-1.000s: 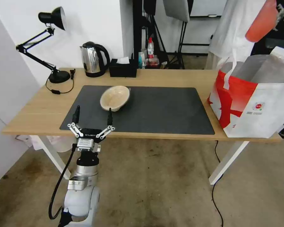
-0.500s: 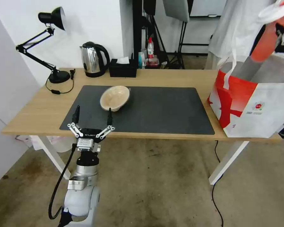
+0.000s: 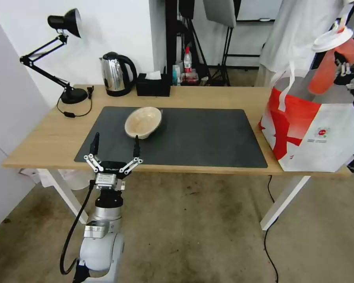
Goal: Pick up the trash from the table and place it into the takeout bag.
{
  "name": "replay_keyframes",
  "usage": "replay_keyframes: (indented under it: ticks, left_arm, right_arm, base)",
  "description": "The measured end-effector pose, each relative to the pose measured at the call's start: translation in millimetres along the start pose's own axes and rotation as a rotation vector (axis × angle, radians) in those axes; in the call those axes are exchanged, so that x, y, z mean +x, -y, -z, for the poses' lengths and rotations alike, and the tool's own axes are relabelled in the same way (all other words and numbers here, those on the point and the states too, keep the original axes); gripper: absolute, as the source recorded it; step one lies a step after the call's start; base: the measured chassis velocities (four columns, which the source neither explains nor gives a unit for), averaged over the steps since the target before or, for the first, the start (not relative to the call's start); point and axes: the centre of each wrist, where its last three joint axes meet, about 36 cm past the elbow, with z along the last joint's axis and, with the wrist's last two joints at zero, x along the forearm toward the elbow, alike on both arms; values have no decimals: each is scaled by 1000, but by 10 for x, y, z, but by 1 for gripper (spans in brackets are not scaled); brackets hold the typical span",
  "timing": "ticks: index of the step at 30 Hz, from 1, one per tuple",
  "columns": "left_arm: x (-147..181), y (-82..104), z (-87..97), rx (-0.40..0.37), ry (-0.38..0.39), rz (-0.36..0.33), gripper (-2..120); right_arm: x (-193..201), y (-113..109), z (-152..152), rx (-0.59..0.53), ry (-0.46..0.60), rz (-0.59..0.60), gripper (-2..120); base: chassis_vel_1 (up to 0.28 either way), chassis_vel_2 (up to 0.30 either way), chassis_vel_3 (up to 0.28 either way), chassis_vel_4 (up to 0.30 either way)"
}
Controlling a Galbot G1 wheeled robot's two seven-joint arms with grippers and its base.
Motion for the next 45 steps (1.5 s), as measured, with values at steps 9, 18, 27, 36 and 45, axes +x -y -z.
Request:
replay_keyframes:
  ticks: [9, 18, 27, 36, 45]
  left_arm:
    - [7, -2, 19, 0, 5, 1, 100]
    - [5, -5, 32, -1, 8, 1, 100]
    - [3, -21, 44, -5, 10, 4, 100]
    - [1, -33, 54, -9, 12, 6, 100]
    - [-4, -49, 65, -13, 15, 9, 100]
  right_arm:
    - [-13, 44, -120, 2, -23, -17, 2]
    - [-44, 59, -228, 15, -45, -37, 2]
    - [-134, 76, -290, 14, -55, -54, 2]
    - [-222, 71, -315, 16, -61, -60, 2]
    - [-210, -9, -316, 17, -76, -56, 11]
  base:
    - [0, 0, 0, 0]
    - [0, 0, 0, 0]
    - [0, 0, 0, 0]
    - [0, 0, 0, 0]
    - [0, 0, 0, 0]
